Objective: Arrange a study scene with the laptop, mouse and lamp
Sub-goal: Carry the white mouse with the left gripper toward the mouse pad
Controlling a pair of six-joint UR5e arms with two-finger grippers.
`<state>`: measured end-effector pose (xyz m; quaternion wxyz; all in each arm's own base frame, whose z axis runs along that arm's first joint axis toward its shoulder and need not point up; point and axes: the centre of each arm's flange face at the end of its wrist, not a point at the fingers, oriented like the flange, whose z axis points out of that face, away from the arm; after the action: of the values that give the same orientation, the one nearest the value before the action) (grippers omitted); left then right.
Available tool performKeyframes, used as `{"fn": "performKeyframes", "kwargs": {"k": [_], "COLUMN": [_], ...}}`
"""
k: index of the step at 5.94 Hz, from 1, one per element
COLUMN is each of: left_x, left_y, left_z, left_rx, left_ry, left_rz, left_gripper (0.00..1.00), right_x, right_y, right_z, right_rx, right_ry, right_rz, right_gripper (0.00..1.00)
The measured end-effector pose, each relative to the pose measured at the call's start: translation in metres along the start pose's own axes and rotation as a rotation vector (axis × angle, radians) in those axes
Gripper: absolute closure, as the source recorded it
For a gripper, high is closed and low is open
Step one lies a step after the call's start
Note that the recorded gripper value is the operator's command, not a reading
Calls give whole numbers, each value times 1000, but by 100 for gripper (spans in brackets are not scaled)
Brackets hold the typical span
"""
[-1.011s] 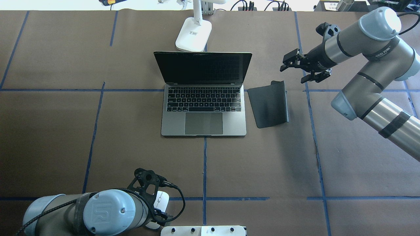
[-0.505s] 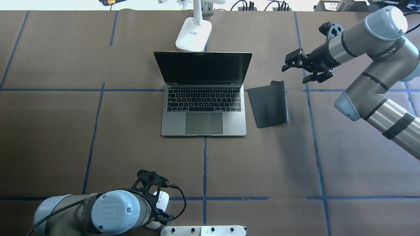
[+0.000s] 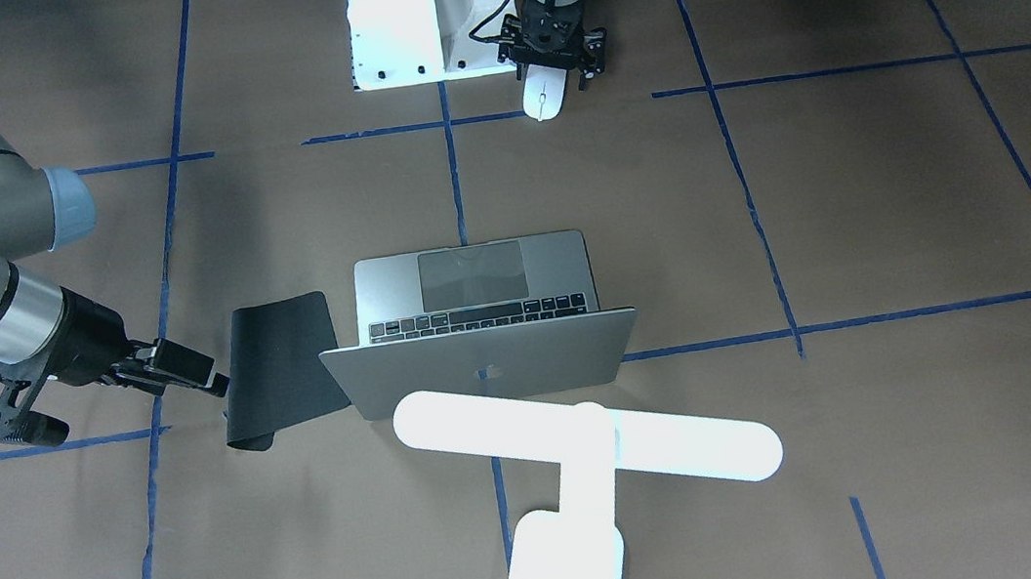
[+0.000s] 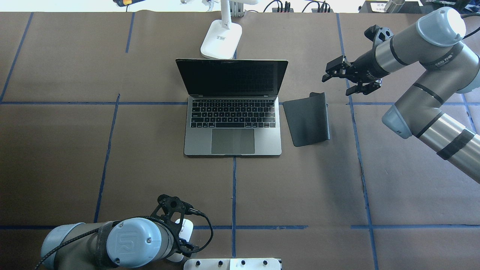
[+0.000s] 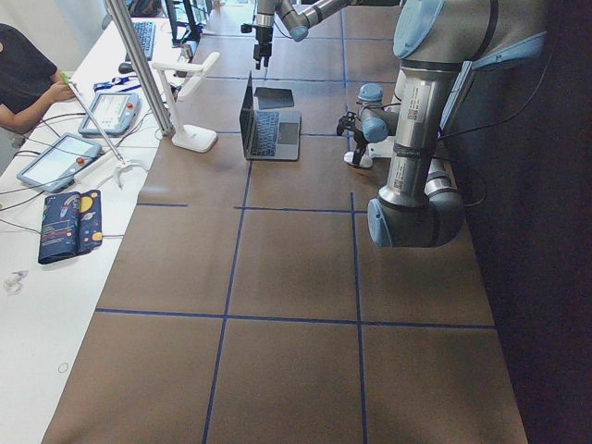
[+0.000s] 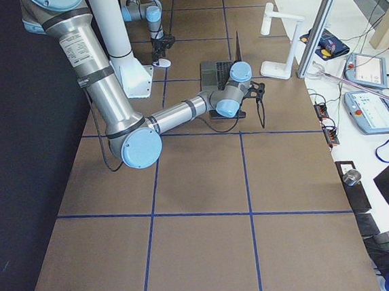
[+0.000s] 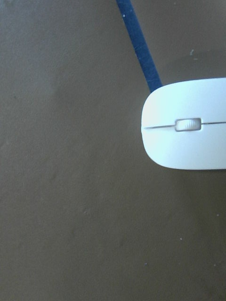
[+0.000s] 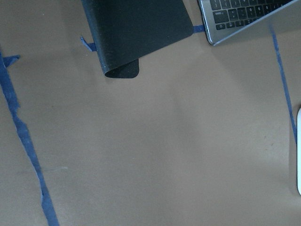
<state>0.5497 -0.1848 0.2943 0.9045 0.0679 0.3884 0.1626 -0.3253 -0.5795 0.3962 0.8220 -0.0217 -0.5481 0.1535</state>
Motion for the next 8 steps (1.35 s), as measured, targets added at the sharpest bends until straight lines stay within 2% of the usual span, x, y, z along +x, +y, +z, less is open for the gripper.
{"fn": "performKeyframes", "kwargs": {"k": [1, 2, 4, 6, 8], "left_x": [0, 0, 1, 3, 17], "left_y": [0, 1, 1, -2, -41], "left_z": [2, 2, 2, -3, -36], "left_rx": [-2, -3, -3, 5, 76], "left_ry": [-2, -3, -2, 6, 55], "left_rz": [0, 1, 1, -2, -34], "left_gripper": [12, 34, 56, 61, 62], "right_x": [1, 2, 4, 8, 13], "right_y": [0, 0, 0, 0, -10], "right_z": [0, 1, 2, 0, -20], "right_rx": [1, 2, 3, 3, 3], "right_ry": [1, 3, 6, 8, -8], "right_rz": [1, 2, 4, 8, 19], "right_gripper": [0, 0, 0, 0, 0]}}
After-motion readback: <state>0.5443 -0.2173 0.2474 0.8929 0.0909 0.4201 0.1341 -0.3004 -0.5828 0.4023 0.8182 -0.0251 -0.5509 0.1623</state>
